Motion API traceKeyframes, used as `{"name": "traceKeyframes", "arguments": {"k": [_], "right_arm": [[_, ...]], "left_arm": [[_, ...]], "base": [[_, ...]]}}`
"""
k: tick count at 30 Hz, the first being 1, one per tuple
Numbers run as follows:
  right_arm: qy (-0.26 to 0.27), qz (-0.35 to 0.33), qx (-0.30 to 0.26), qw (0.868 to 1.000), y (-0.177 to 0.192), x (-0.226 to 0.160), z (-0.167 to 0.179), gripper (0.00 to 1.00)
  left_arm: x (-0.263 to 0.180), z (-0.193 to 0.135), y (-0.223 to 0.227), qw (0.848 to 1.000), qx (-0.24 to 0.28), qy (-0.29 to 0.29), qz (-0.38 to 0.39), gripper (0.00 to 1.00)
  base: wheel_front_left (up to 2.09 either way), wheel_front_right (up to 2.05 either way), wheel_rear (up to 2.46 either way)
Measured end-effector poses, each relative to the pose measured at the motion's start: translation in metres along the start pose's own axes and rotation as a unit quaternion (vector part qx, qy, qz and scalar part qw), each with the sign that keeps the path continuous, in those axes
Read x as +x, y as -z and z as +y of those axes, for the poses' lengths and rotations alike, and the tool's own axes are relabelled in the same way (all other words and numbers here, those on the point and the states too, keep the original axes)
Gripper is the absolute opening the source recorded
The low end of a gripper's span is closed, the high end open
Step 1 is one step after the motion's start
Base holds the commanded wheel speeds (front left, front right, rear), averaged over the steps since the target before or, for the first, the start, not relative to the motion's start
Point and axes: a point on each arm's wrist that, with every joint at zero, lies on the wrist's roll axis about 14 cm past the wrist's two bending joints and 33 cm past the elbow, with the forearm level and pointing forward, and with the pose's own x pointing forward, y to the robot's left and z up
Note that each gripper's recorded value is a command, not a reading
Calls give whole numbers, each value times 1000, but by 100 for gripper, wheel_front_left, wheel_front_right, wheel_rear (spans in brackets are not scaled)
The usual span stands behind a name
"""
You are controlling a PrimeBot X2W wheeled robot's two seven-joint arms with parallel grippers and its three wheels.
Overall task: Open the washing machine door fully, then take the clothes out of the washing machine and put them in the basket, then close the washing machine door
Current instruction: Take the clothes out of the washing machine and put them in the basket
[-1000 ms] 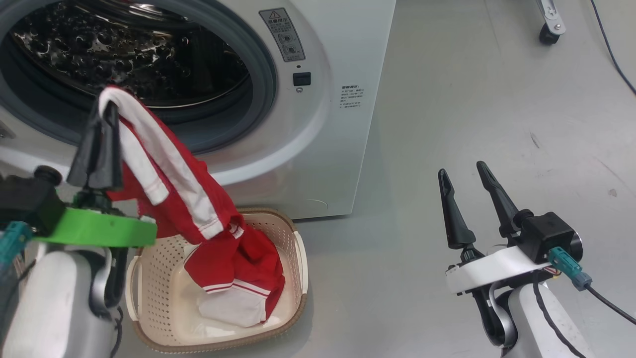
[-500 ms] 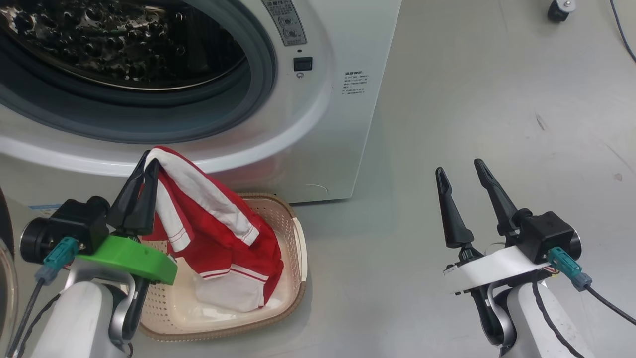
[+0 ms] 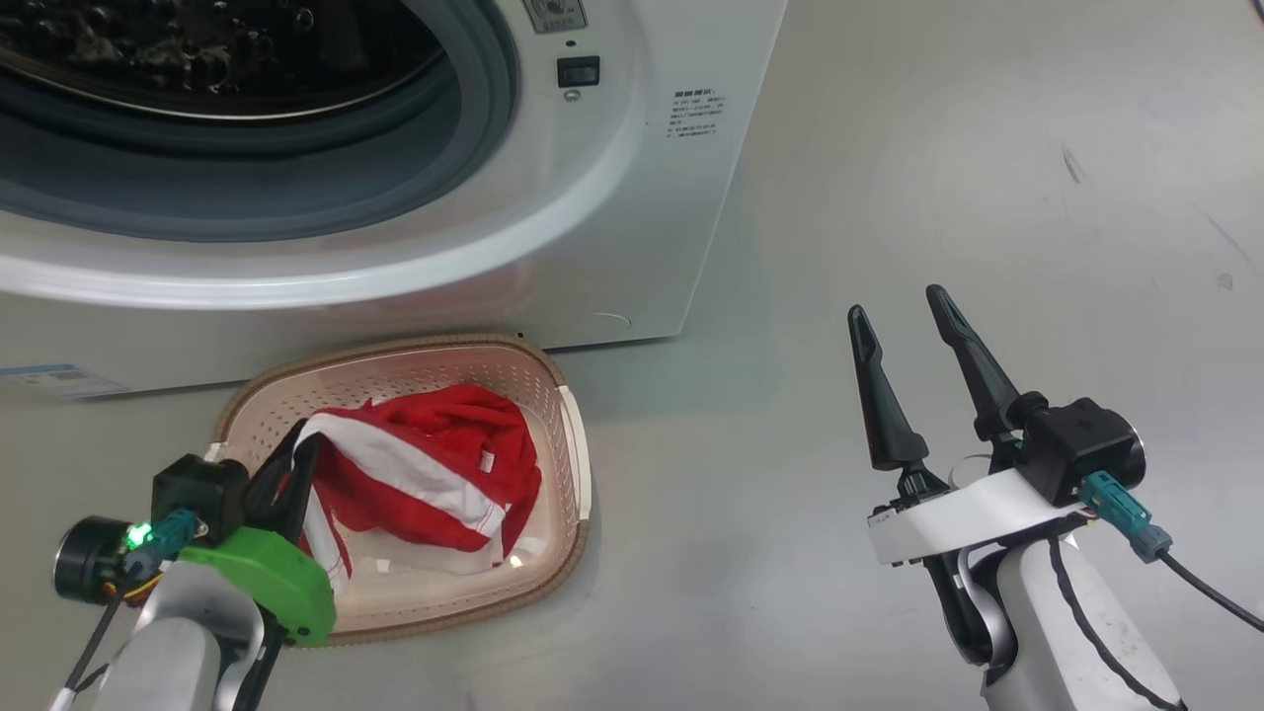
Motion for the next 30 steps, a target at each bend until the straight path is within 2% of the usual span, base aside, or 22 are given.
{"name": "traceKeyframes", "arguments": {"k": [9, 21, 30], "right_arm": [[17, 26, -11, 999, 20, 5, -16, 100], [48, 51, -24, 997, 40, 10, -41, 100], [67, 48, -21, 996, 40, 16, -55, 100]], "left_arm": [[12, 8, 65, 995, -13, -4, 99, 0], [58, 12, 99, 987, -2, 12, 157, 0], [85, 17, 124, 982, -22, 8, 187, 0]], "base": [[0, 0, 0], [0, 0, 0], [0, 0, 0]]}}
